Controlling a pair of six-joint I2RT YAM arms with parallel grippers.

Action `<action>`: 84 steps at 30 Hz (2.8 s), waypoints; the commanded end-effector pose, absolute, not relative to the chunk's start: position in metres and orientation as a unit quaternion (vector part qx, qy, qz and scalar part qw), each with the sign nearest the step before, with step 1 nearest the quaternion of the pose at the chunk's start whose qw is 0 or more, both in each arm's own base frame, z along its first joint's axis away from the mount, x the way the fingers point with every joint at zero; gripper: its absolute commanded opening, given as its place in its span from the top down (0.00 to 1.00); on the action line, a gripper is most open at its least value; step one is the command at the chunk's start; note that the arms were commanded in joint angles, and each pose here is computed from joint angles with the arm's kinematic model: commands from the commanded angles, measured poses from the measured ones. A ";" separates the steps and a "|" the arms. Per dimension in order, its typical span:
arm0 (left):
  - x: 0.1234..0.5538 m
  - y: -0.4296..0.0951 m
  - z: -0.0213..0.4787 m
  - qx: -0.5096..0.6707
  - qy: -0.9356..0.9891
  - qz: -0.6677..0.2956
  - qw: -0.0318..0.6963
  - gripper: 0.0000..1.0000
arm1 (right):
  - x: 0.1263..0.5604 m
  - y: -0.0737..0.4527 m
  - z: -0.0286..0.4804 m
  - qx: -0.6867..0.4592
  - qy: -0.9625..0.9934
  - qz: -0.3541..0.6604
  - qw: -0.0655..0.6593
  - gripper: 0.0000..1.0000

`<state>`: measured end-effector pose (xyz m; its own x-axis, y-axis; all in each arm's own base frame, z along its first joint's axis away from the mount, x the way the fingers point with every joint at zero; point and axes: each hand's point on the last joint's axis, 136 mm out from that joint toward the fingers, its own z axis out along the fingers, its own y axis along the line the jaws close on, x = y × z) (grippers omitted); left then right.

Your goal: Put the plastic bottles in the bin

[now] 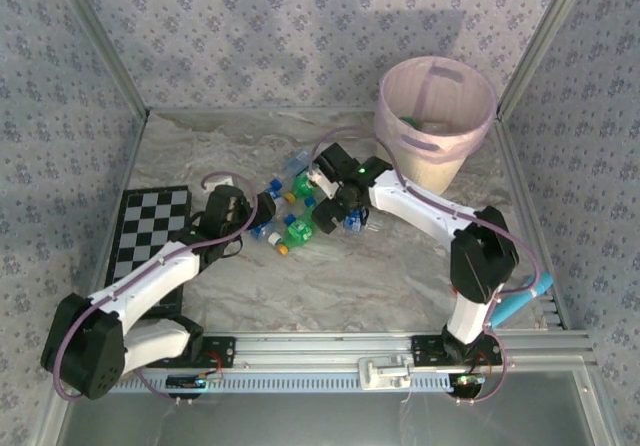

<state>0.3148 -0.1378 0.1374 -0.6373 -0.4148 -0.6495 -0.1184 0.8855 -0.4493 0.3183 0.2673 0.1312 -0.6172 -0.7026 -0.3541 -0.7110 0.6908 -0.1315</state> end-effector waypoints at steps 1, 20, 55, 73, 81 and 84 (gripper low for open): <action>0.323 -0.141 0.155 -0.154 0.875 -0.201 0.413 0.00 | 0.311 0.247 0.123 -0.420 0.896 -0.043 0.141 0.00; 0.307 -0.125 0.154 -0.171 0.868 -0.199 0.421 0.00 | 0.310 0.216 0.046 -0.443 0.886 -0.131 0.028 0.18; 0.309 -0.122 0.151 -0.179 0.867 -0.192 0.423 0.00 | 0.322 0.253 0.107 -0.432 0.890 -0.028 0.145 0.59; 0.316 -0.132 0.148 -0.176 0.867 -0.209 0.417 0.00 | 0.384 0.228 0.401 -0.288 0.751 0.155 0.574 0.56; 0.318 -0.135 0.147 -0.175 0.866 -0.214 0.416 0.00 | 0.422 0.157 0.464 -0.186 0.719 0.081 0.665 0.54; 0.317 -0.133 0.148 -0.175 0.866 -0.212 0.418 0.00 | 0.443 0.128 0.465 -0.143 0.728 0.062 0.668 0.54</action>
